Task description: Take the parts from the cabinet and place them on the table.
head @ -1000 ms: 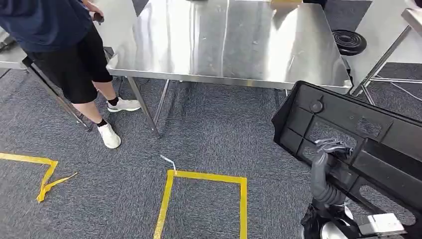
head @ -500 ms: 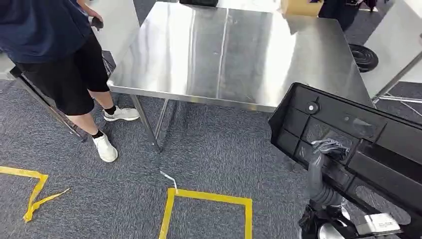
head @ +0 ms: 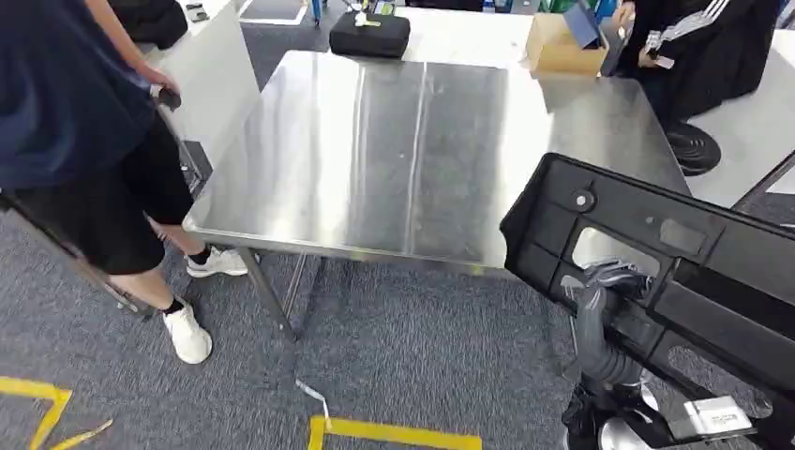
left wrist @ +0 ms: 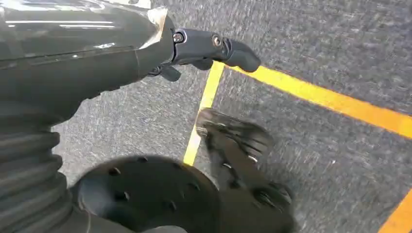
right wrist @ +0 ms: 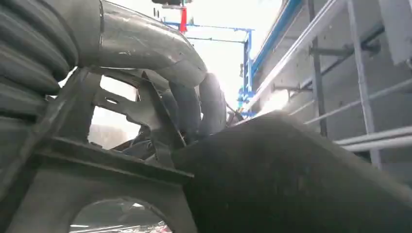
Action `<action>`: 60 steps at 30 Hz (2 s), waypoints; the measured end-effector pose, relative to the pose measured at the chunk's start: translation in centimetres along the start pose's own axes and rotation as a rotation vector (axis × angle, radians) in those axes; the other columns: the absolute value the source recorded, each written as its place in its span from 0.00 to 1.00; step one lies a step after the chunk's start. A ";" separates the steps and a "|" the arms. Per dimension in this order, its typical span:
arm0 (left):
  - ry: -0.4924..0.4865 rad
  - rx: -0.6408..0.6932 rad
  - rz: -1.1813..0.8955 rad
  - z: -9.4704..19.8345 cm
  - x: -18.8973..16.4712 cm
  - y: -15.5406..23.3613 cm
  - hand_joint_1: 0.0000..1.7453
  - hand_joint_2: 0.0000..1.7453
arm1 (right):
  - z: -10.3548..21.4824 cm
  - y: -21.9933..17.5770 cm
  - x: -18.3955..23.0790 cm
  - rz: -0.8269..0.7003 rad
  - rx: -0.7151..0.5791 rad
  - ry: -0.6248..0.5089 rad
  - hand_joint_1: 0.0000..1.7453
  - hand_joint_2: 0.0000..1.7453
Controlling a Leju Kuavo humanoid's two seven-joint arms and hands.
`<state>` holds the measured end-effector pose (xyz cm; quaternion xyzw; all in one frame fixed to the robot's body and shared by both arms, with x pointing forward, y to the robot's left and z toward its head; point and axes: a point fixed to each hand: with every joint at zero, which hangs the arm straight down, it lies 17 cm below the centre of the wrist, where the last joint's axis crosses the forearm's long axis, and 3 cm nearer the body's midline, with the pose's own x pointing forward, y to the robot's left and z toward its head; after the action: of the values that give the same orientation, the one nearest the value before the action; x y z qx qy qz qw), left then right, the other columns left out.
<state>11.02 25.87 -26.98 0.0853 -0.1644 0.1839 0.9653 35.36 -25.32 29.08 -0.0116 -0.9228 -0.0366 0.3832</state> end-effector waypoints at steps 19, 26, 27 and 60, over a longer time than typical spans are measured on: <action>0.025 -0.017 -0.057 0.0 -0.8 0.3 0.00 1.00 | 1.9 11.4 -5.2 0.045 0.324 0.129 1.00 1.00; 0.010 -0.035 -0.093 -0.2 0.1 -0.1 0.00 1.00 | 2.9 20.7 -7.7 -0.054 0.530 0.196 1.00 1.00; 0.008 -0.036 -0.097 -0.2 0.2 -0.2 0.00 1.00 | 2.7 21.6 -7.8 -0.063 0.547 0.197 1.00 1.00; 0.004 -0.047 -0.229 -0.2 0.1 -0.2 0.00 1.00 | -8.6 29.8 -19.5 0.144 0.607 0.677 1.00 1.00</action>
<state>11.25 25.78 -27.17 0.0807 -0.1561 0.0685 0.9821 56.73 3.84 23.08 0.0497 -0.7114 0.2601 0.6510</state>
